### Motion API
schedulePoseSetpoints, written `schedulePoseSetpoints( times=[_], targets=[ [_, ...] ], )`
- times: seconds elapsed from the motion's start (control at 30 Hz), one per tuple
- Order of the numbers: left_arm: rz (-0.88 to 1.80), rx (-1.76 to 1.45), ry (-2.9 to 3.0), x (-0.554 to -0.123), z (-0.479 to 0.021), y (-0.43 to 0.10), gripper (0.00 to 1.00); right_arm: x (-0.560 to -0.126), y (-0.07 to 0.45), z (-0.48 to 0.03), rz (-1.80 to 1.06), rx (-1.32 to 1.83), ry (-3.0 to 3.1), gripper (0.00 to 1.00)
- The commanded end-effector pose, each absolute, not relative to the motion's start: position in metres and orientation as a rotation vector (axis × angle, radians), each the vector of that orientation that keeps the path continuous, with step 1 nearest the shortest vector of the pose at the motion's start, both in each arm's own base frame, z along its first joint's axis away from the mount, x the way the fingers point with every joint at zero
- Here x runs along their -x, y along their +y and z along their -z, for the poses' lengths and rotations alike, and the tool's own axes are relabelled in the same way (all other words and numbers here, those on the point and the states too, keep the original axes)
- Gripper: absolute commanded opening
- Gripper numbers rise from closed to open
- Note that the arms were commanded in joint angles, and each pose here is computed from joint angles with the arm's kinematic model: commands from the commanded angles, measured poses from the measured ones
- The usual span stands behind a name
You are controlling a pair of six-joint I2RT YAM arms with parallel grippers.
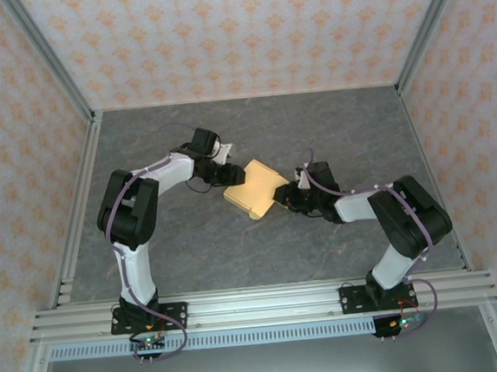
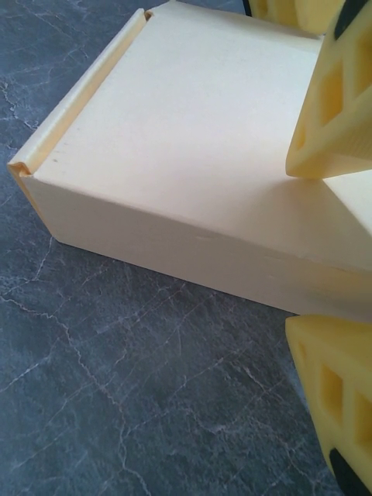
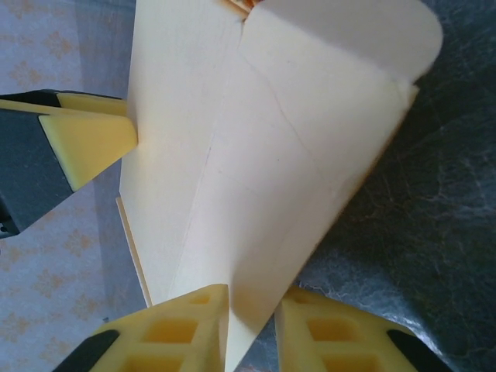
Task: Fold the paper box
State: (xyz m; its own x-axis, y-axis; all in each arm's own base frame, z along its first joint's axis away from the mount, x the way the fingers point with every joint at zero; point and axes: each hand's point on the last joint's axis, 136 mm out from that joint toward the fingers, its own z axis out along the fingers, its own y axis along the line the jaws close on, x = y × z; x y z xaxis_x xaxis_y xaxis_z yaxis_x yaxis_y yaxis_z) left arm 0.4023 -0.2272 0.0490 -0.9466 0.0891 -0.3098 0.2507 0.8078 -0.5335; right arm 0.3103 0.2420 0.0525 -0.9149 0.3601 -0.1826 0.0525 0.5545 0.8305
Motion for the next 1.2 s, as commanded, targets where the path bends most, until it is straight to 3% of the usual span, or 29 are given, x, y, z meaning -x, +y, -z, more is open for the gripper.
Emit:
schedulePoseSetpoints(
  times=[0.0, 0.13, 0.37, 0.93, 1.17],
  targets=[
    [0.884, -0.204, 2.757, -0.395, -0.043, -0.225, 0.48, -0.320, 0.248, -0.064, -1.345, -0.308, 2.381, 0.17],
    [0.908, -0.151, 2.770, -0.391, -0.041, -0.224, 0.46, -0.324, 0.250, -0.073, -1.378, -0.308, 2.328, 0.08],
    [1.003, -0.111, 2.768, -0.383, -0.040, -0.231, 0.46, -0.327, 0.253, -0.098, -1.445, -0.288, 2.244, 0.00],
    [1.087, -0.099, 2.752, -0.376, -0.046, -0.237, 0.48, -0.328, 0.252, -0.136, -1.452, -0.255, 2.175, 0.00],
    [1.067, -0.102, 2.769, -0.375, -0.041, -0.235, 0.44, -0.325, 0.247, -0.123, -1.395, -0.260, 2.216, 0.00]
  ],
)
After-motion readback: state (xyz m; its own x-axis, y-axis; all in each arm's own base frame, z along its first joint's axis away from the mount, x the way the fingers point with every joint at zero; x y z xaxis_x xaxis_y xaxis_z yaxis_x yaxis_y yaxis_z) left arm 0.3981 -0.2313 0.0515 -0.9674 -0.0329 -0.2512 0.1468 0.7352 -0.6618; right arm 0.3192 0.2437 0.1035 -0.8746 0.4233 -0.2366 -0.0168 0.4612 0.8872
